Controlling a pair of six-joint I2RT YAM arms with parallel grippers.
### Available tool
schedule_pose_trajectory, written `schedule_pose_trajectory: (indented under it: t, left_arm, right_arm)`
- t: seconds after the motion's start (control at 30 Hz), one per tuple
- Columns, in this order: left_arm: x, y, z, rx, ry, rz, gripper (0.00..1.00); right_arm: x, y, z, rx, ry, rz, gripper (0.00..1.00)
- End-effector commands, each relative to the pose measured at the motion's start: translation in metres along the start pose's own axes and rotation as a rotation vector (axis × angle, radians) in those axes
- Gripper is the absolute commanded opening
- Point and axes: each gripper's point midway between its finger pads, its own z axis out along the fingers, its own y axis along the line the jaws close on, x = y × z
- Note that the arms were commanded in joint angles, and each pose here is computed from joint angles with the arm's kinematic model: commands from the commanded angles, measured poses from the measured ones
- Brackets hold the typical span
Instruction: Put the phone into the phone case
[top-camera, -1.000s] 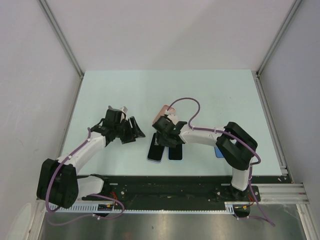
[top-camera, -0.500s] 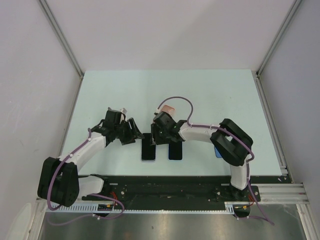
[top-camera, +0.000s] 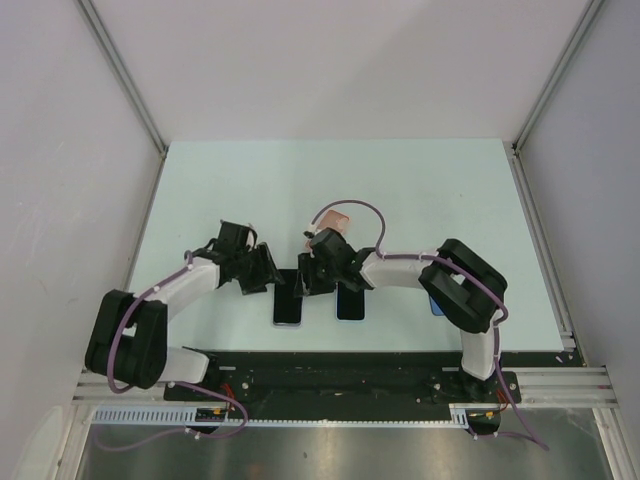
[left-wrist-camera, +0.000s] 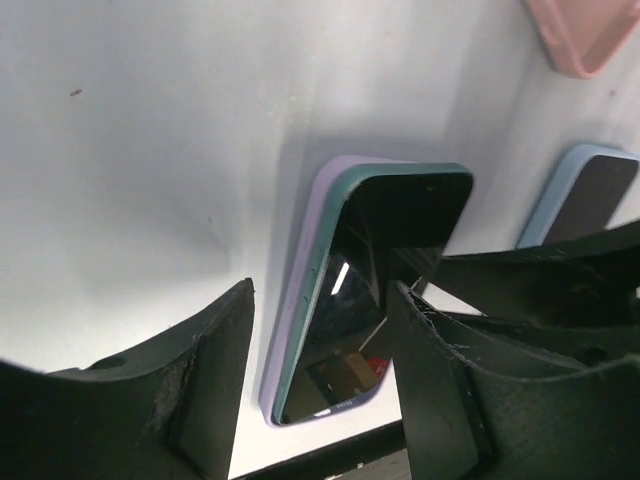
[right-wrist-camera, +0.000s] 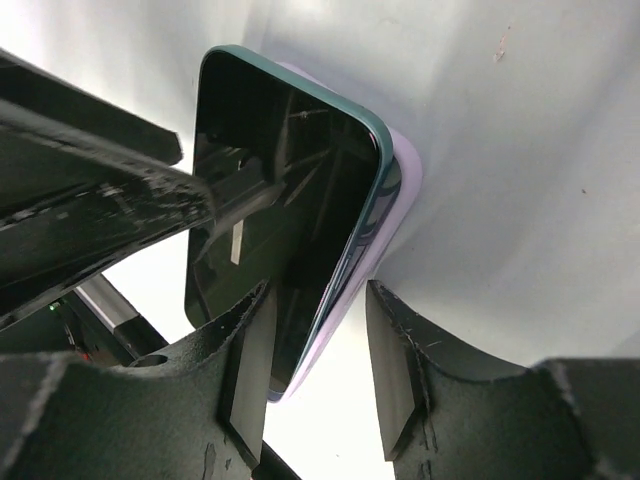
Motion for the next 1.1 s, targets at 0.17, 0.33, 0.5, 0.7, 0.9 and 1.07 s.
schedule_pose_trajectory:
  t: [0.17,0.33,0.5,0.7,0.9,1.07]
  left_arm:
    - [-0.015,-0.003,0.02,-0.001,0.011,0.053,0.54]
    - [-0.006,-0.008,0.024,0.014,0.021,0.095,0.4]
    - [0.007,-0.011,0.021,0.018,0.018,0.108,0.3]
    - [0.016,-0.016,0.017,0.047,0.015,0.119,0.35]
    - [0.021,-0.018,0.018,0.069,0.02,0.116,0.38]
    - [0.025,-0.02,0.019,0.071,0.039,0.099,0.43]
  right_arm:
    - [-0.013,-0.008,-0.003,-0.004,-0.069,0.016,0.46]
    - [-0.024,-0.01,0.0,-0.013,-0.105,0.003,0.46]
    - [-0.038,-0.012,0.004,-0.051,-0.14,-0.018,0.46]
    - [-0.04,-0.005,0.008,-0.105,-0.146,-0.042,0.42]
    - [-0.035,0.0,0.016,-0.149,-0.126,-0.034,0.39]
    - [-0.034,-0.002,0.017,-0.145,-0.124,-0.035,0.37]
